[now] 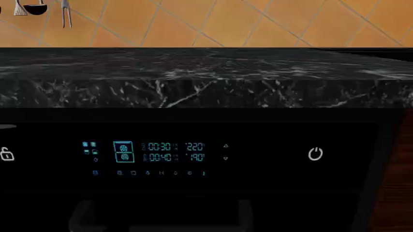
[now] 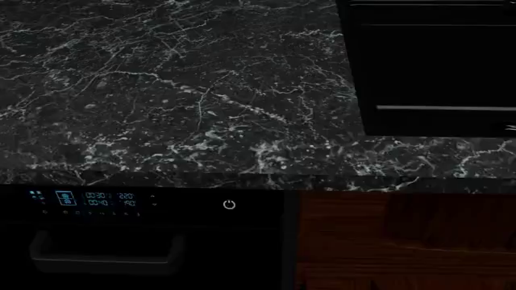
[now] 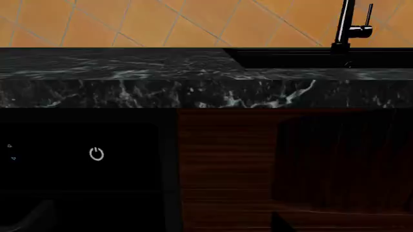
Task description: Place the eggs and milk next to the bowl.
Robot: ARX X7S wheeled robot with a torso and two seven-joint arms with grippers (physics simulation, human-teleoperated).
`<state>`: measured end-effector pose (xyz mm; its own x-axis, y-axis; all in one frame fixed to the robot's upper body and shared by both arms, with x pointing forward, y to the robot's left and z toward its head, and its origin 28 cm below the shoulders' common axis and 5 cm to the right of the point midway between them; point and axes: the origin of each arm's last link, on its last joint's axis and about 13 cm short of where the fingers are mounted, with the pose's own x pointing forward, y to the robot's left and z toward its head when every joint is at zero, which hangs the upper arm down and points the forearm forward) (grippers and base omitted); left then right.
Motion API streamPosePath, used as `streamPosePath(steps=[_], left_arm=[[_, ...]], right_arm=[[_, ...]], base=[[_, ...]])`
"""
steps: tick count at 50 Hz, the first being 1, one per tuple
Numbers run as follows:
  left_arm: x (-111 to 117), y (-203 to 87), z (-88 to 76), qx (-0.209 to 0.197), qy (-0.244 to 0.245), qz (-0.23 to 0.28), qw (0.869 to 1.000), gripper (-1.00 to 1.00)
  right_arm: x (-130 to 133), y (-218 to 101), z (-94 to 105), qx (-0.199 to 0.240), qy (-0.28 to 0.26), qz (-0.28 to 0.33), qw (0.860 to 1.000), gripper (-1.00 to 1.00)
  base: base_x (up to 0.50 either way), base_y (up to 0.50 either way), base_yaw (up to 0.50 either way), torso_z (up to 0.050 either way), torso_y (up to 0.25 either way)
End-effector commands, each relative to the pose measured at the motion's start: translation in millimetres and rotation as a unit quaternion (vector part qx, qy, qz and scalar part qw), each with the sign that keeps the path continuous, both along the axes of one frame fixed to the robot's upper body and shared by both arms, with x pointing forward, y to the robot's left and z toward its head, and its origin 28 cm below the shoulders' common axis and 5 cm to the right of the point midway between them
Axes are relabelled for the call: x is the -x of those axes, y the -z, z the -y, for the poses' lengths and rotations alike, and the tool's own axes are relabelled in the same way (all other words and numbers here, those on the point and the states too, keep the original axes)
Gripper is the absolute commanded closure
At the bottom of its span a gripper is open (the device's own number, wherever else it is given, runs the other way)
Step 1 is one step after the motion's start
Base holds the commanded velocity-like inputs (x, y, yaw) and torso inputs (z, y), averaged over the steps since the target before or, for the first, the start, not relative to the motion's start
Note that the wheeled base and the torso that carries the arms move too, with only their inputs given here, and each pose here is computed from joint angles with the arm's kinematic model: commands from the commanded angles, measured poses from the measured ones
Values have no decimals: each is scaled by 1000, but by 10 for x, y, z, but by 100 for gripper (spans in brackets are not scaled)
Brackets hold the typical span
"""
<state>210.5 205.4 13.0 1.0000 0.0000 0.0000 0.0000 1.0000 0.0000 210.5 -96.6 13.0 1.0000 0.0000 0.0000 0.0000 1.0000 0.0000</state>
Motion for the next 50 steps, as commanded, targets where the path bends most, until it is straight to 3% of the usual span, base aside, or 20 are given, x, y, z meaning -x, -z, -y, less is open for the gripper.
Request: streamPosePath(steps=[1, 33, 34, 35, 37, 42, 50], left_arm=[[0, 0, -1, 0, 0, 0, 1000, -100], [73, -17, 46, -2, -11, 4, 1000, -100], [327, -167, 197, 36, 46, 11, 998, -100], [82, -79, 49, 0, -10, 16, 1000, -100], [85, -28, 48, -15, -12, 8, 1000, -100], [115, -55, 47, 13, -2, 10, 1000, -100], [114, -58, 35, 5, -7, 3, 1000, -100]], right_arm=[[0, 0, -3, 0, 0, 0, 1000, -100], [49, -47, -21, -3, -10, 9, 1000, -100], [200, -49, -274, -37, -47, 16, 998, -100], [52, -47, -23, -3, -10, 9, 1000, -100], [47, -57, -30, -1, -12, 9, 1000, -100], [59, -49, -29, -2, -12, 10, 1000, -100], [59, -44, -41, -2, -14, 8, 1000, -100]], base=[[0, 0, 0, 0, 0], [0, 0, 0, 0, 0], [0, 0, 0, 0, 0], [0, 0, 0, 0, 0], [0, 0, 0, 0, 0], [0, 0, 0, 8, 0], [0, 0, 0, 50, 0]])
